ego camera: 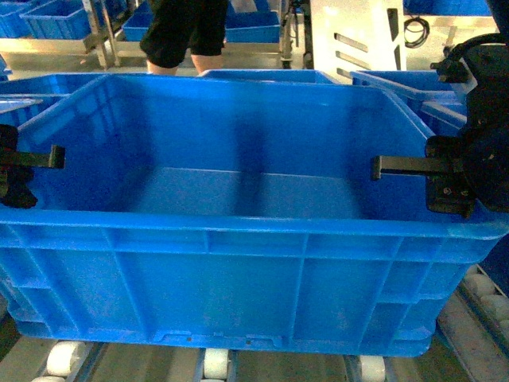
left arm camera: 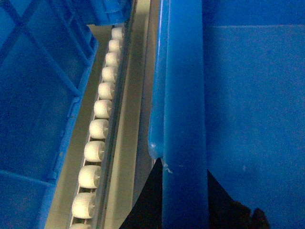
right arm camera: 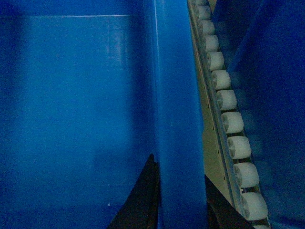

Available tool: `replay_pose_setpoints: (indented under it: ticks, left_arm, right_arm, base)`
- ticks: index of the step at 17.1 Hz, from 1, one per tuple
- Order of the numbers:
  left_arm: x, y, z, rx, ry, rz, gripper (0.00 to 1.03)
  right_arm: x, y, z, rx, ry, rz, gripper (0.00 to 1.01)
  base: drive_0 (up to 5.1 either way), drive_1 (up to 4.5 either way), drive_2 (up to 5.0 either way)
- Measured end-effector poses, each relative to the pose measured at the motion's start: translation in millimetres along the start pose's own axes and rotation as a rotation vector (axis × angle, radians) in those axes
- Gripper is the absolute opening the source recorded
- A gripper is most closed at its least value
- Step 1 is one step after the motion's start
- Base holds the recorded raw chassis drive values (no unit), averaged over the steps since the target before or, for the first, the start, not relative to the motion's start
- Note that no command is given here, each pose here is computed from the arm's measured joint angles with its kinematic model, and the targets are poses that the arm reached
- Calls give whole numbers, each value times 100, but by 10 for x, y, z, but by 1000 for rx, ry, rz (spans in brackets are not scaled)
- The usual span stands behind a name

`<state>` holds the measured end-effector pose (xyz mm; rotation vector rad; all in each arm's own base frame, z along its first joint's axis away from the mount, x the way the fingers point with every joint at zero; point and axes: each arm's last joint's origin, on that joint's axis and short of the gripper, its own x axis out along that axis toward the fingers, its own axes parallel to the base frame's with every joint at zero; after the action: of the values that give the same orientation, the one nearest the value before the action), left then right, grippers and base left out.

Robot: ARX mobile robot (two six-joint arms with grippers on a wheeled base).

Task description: Place box next to blue box on left shelf

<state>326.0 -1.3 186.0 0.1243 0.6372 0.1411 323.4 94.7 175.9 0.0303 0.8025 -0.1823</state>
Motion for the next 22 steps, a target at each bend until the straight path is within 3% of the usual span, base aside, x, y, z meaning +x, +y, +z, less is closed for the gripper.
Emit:
replay_pose_setpoints:
  ticks: [2, 4, 5, 6, 8, 9, 10, 11, 12, 14, 15, 16, 17, 21, 22]
  left_arm:
    - [7, -1, 16, 10, 2, 5, 13]
    - [-8, -32, 103, 45, -78, 70, 27]
    - [-94, 24, 245, 9, -186, 126, 39]
    - [-261, 119, 420, -41, -308, 154, 50]
    - [-540, 195, 599, -102, -434, 153, 66]
    - [-625, 169, 627, -110, -464, 127, 73]
    - [-685, 123, 590, -108, -475, 92, 82]
    - [-689, 72, 493, -93, -462, 56, 92]
    - [-662, 46, 367, -80, -438, 48, 100]
    - [-611, 62, 213, -76, -391, 68, 97]
    - [-615, 86, 223, -84, -404, 82, 98]
    - [-662, 154, 211, -115, -566, -29, 86]
    - [-772, 161, 17, -111, -635, -109, 71]
    - [-914, 139, -405, -117, -626, -139, 35]
    - [-974, 140, -538, -117, -623, -139, 20]
  right_arm:
    - [-22, 35, 4, -2, -12, -27, 21]
    - [-68, 79, 14, -4, -51, -42, 35]
    - [-120, 69, 58, 34, -141, -6, 47]
    - [-252, 46, 167, 63, -275, -14, 57]
    - [-590, -26, 417, 129, -492, -23, 74]
    - [-729, -57, 480, 145, -550, -24, 81]
    - [-845, -69, 487, 148, -598, -28, 90]
    - [-877, -71, 417, 131, -612, -42, 99]
    - [-834, -78, 300, 108, -606, -78, 99]
    - [-725, -79, 164, 45, -552, -111, 98]
    - [-702, -143, 165, 52, -669, 17, 89]
    - [-771, -319, 14, 23, -766, 138, 74]
    - [-819, -497, -150, 9, -814, 176, 59]
    - [-835, -760, -537, -23, -786, 187, 23]
    - [-864, -848, -639, -22, -790, 180, 8]
  base:
    - [0, 0, 0]
    - [0, 0, 0]
    - [0, 0, 0]
    - [0, 0, 0]
    - [0, 0, 0]
    - [0, 0, 0]
    - [0, 0, 0]
    - [0, 0, 0]
    - [0, 0, 0]
    - [0, 0, 0]
    - [0, 0, 0]
    - [0, 0, 0]
    - [0, 0, 0]
    - [0, 0, 0]
    - [0, 0, 0]
